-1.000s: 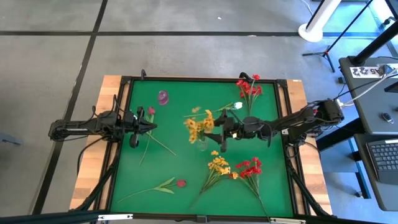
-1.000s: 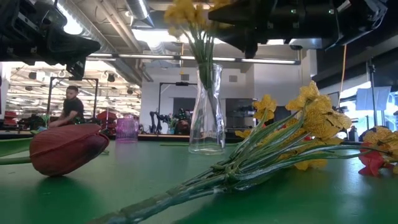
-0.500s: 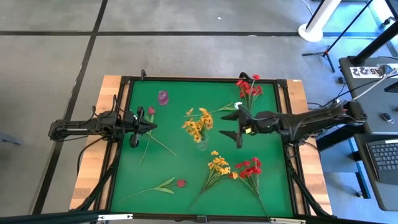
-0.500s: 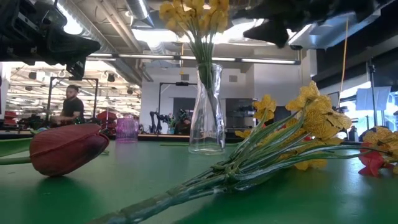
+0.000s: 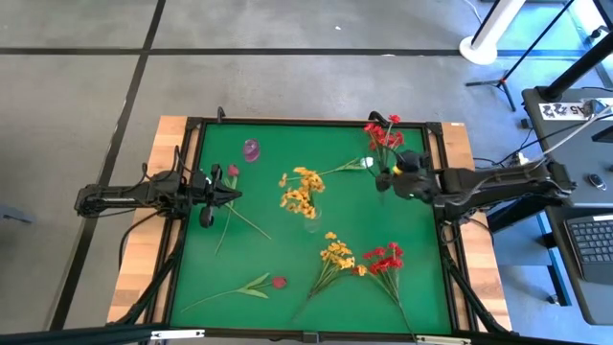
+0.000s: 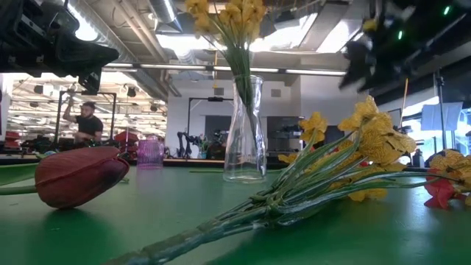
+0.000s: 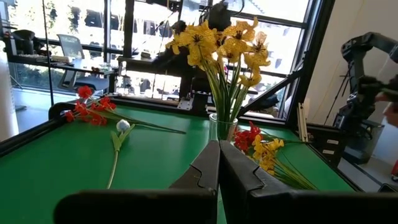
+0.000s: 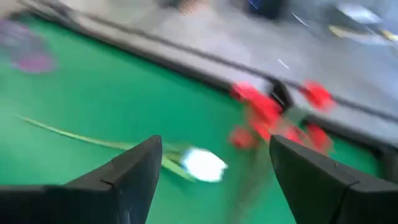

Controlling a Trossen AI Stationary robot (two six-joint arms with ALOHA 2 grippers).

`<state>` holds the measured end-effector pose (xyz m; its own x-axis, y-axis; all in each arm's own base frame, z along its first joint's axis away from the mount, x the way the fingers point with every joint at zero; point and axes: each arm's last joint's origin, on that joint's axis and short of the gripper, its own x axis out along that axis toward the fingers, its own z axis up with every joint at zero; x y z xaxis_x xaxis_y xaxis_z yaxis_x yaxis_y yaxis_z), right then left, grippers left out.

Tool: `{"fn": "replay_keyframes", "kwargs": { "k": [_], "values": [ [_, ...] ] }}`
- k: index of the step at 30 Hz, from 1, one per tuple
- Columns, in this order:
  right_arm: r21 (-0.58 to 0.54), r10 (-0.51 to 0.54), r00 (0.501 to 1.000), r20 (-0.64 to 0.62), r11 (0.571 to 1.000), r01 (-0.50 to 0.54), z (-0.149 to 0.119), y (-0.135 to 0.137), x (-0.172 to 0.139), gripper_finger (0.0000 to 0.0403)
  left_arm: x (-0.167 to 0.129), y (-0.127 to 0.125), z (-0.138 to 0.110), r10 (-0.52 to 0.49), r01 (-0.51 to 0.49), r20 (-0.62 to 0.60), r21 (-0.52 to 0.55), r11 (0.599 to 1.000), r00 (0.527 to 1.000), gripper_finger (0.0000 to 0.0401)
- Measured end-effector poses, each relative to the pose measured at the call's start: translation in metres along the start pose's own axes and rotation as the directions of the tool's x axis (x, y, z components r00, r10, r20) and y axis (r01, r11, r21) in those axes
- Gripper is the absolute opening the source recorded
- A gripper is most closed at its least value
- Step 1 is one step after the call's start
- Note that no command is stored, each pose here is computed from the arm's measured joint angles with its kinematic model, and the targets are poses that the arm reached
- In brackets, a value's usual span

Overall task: Sort flowers into vase by color
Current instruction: Put the top red flower into the violet vase

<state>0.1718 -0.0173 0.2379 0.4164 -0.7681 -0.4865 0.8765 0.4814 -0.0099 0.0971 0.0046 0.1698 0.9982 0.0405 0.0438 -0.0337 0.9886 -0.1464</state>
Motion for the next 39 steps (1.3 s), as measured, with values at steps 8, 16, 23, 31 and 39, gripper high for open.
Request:
{"fn": "replay_keyframes", "kwargs": {
  "k": [8,16,23,31,39],
  "values": [
    [-0.009,-0.152,0.949,-0.276,0.988,0.155,-0.022,-0.009,0.051,0.0296,0.0,0.0,0.0,0.0,0.0,0.0,0.0,1.0,1.0,0.0],
    [0.007,-0.237,0.85,-0.471,0.962,0.272,-0.031,-0.027,0.098,0.0296,0.0,0.0,0.0,-0.002,0.002,0.0,0.0,1.0,1.0,0.0],
    [0.049,-0.082,0.806,-0.586,0.989,0.136,-0.039,-0.032,0.14,0.0296,0.0,0.0,0.0,-0.003,0.003,-0.001,0.0,1.0,1.0,0.0],
    [0.005,-0.109,0.78,-0.616,0.99,0.142,-0.046,-0.037,0.152,0.0262,0.0,0.0,0.0,-0.004,0.004,-0.001,0.0,1.0,1.0,0.0],
    [-0.063,-0.111,0.781,-0.615,0.994,0.092,-0.045,-0.037,0.152,0.008,0.0,0.0,0.0,-0.004,0.004,-0.001,0.0,1.0,1.0,0.0]
  ]
}}
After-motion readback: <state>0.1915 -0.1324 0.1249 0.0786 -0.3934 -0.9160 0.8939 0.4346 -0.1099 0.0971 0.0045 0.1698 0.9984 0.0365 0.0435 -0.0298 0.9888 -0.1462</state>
